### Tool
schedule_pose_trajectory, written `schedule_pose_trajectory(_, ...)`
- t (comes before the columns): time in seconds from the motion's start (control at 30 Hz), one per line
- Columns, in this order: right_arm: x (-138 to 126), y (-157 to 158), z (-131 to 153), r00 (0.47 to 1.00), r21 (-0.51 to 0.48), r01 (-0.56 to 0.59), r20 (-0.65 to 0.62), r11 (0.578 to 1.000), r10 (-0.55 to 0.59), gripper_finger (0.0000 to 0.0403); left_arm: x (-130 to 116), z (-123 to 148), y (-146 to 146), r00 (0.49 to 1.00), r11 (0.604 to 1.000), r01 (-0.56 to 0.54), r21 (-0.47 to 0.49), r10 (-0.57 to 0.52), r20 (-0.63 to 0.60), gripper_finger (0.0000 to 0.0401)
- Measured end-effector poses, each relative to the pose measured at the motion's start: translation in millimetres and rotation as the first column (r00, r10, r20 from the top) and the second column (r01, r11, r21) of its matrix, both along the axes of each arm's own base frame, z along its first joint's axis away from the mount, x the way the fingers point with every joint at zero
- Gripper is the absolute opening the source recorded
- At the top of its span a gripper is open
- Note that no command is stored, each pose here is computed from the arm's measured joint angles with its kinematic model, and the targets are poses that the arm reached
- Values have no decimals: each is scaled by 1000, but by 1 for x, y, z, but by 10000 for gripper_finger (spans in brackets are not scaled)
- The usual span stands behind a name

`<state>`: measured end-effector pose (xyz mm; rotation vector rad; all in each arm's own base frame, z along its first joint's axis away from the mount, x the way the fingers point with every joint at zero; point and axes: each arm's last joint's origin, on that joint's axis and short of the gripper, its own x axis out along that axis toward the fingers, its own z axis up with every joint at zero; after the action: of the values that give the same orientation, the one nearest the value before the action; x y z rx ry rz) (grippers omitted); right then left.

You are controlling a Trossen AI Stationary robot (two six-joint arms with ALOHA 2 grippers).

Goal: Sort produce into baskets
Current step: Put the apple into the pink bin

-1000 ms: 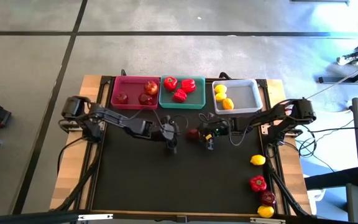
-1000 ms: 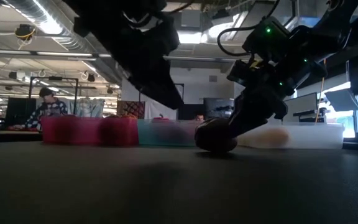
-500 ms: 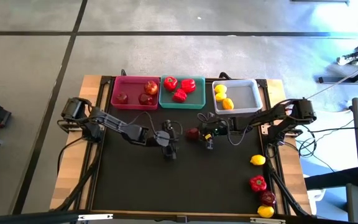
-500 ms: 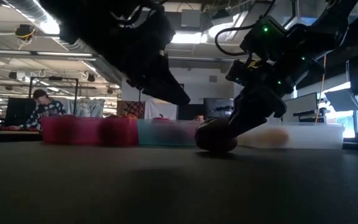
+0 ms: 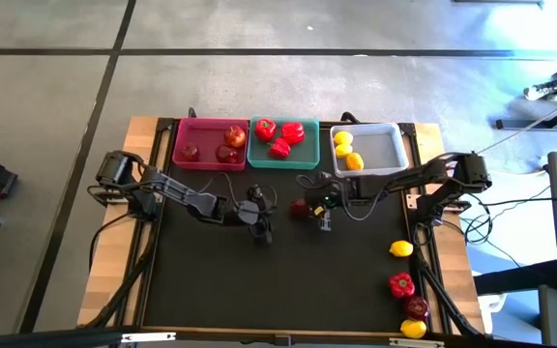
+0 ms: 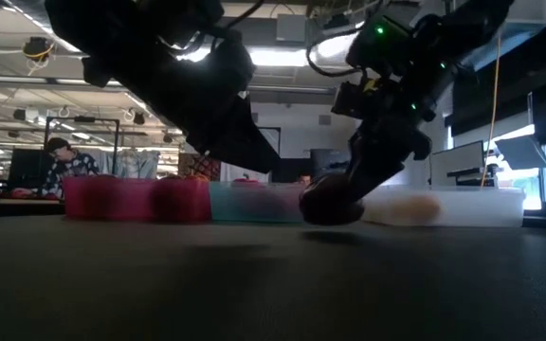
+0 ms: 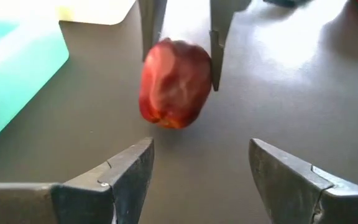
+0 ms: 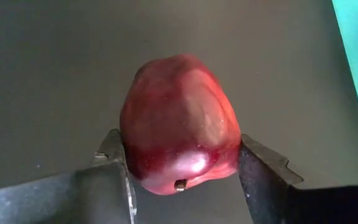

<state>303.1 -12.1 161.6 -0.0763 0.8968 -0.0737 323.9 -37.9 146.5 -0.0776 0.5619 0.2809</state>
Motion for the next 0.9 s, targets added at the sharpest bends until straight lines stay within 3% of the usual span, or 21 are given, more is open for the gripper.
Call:
schedule_pose_trajectory(0.27, 9, 1, 28, 995, 40, -23, -100, 999, 27, 161, 1, 2, 1, 1000, 1000, -3, -3, 3, 22, 257)
schedule_pose_trajectory(0.43, 10, 2, 41, 987, 114, 5, -161, 994, 13, 161, 9, 16, -5, 983, 996, -18, -92, 35, 178, 257)
schedule_pose_trajectory(0.57, 8, 4, 44, 981, 168, 31, -196, 985, 3, 161, 9, 16, -6, 986, 998, -7, -60, 17, 165, 257)
schedule_pose_trajectory(0.83, 9, 14, 45, 979, 155, -34, -193, 987, 65, 161, 21, 17, -11, 977, 990, -34, -134, 61, 206, 257)
schedule_pose_trajectory(0.9, 10, 19, 48, 978, 140, -75, -181, 987, 100, 161, 26, 27, -17, 973, 996, 3, -93, 18, 229, 257)
